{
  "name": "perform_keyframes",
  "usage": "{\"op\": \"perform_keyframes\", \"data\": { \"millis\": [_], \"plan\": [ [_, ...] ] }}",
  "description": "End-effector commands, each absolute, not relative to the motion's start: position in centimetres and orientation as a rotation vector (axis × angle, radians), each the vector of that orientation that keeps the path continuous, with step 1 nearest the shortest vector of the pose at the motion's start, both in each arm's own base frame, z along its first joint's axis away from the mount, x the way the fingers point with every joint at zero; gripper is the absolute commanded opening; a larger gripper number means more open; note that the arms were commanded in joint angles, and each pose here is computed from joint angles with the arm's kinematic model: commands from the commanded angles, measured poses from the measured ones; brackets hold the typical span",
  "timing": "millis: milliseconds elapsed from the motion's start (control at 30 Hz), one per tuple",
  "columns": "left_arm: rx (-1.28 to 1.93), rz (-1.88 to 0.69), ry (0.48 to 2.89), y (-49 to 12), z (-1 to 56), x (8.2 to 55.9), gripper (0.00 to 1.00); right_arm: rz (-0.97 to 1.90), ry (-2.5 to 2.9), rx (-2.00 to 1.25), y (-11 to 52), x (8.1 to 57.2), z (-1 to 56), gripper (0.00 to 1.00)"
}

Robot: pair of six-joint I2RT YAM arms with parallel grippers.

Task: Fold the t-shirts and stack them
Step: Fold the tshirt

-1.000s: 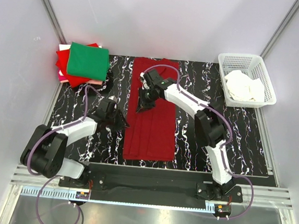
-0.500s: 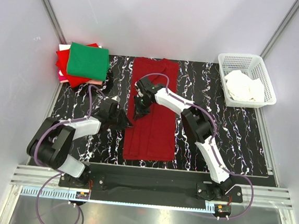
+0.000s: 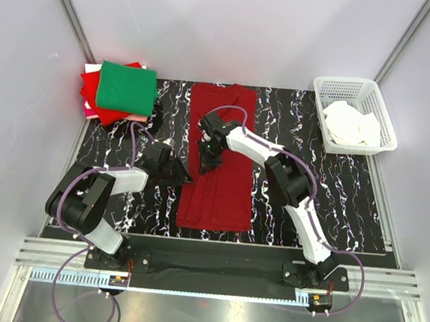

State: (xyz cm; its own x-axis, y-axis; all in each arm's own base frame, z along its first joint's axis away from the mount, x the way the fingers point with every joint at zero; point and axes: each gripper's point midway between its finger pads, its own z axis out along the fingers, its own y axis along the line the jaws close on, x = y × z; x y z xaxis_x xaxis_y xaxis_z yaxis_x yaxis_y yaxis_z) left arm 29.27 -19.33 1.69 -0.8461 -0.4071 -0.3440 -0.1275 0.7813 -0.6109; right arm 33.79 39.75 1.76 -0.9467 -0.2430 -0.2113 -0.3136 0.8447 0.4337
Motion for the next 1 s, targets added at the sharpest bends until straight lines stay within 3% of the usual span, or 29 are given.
{"op": "perform_keyframes", "data": {
  "millis": [0,333,633,967],
  "plan": [
    [-0.405,-0.742,2.548,-18.5,0.5,28.5,0.14,0.605,2.863,-0.441,36.8,34.1,3.5,0.13],
    [-0.452,-0.700,2.570,-17.6,1.0,27.4,0.14,0.541,2.881,-0.355,32.4,35.1,4.1,0.15],
    [-0.532,-0.710,2.614,-18.9,3.8,23.7,0.18,0.246,2.840,-0.277,26.0,37.5,6.9,0.15],
    [-0.472,-0.675,2.574,-19.9,7.6,23.7,0.22,0.684,2.775,-0.352,32.7,31.3,12.7,0.20]
  ]
}}
